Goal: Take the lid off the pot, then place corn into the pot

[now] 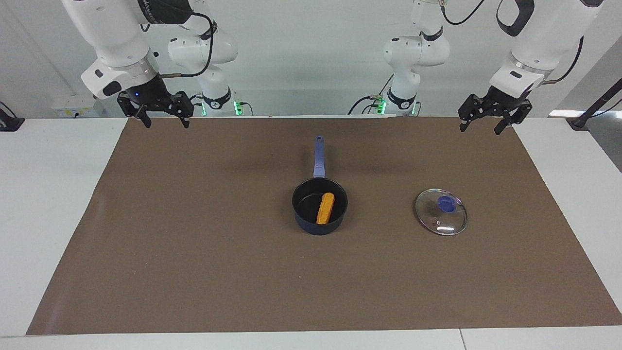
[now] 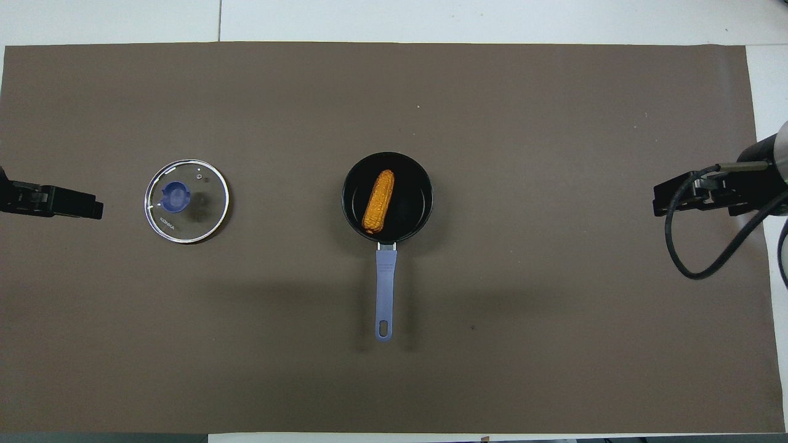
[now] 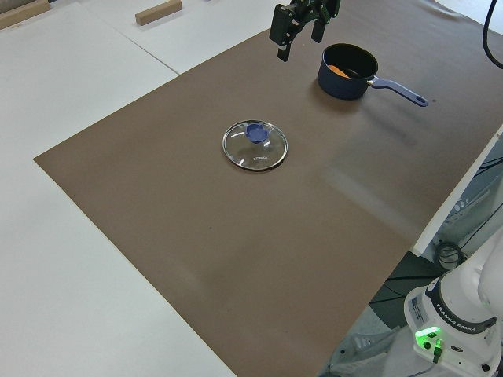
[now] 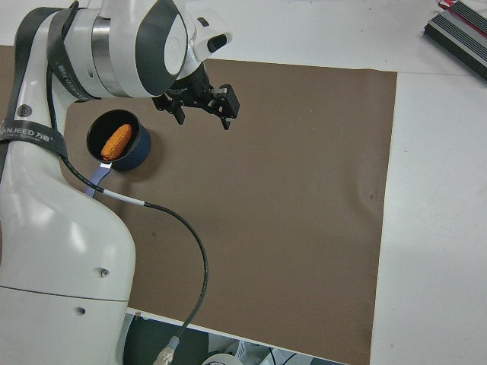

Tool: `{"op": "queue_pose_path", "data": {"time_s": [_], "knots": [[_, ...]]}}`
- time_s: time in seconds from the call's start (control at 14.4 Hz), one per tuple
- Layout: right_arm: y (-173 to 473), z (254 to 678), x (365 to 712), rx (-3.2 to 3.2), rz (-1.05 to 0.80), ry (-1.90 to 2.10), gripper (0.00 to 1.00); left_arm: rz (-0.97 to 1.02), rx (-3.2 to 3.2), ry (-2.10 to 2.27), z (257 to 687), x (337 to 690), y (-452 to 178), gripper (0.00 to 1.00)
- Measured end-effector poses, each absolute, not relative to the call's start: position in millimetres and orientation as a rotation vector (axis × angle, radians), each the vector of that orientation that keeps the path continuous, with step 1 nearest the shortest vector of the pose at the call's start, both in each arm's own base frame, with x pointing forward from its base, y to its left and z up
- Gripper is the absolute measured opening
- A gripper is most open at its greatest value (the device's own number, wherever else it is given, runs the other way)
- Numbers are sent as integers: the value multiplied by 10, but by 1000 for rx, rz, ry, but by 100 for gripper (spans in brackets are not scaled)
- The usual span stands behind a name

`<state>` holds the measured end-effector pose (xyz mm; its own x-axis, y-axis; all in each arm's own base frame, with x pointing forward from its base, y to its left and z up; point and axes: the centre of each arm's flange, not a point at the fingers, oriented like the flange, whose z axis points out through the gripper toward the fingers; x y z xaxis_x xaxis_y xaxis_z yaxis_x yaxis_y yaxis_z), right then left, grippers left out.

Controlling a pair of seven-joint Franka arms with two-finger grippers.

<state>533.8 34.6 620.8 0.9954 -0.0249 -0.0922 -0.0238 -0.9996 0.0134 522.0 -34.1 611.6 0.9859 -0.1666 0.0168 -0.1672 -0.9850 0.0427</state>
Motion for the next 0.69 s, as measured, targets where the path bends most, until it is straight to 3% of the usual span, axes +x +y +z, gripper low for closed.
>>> {"op": "queue_pose_path", "data": {"time_s": [0.69], "knots": [[226, 6066, 5462, 3125, -147, -6, 100, 18, 3086, -267, 6115, 5217, -368, 100]]}}
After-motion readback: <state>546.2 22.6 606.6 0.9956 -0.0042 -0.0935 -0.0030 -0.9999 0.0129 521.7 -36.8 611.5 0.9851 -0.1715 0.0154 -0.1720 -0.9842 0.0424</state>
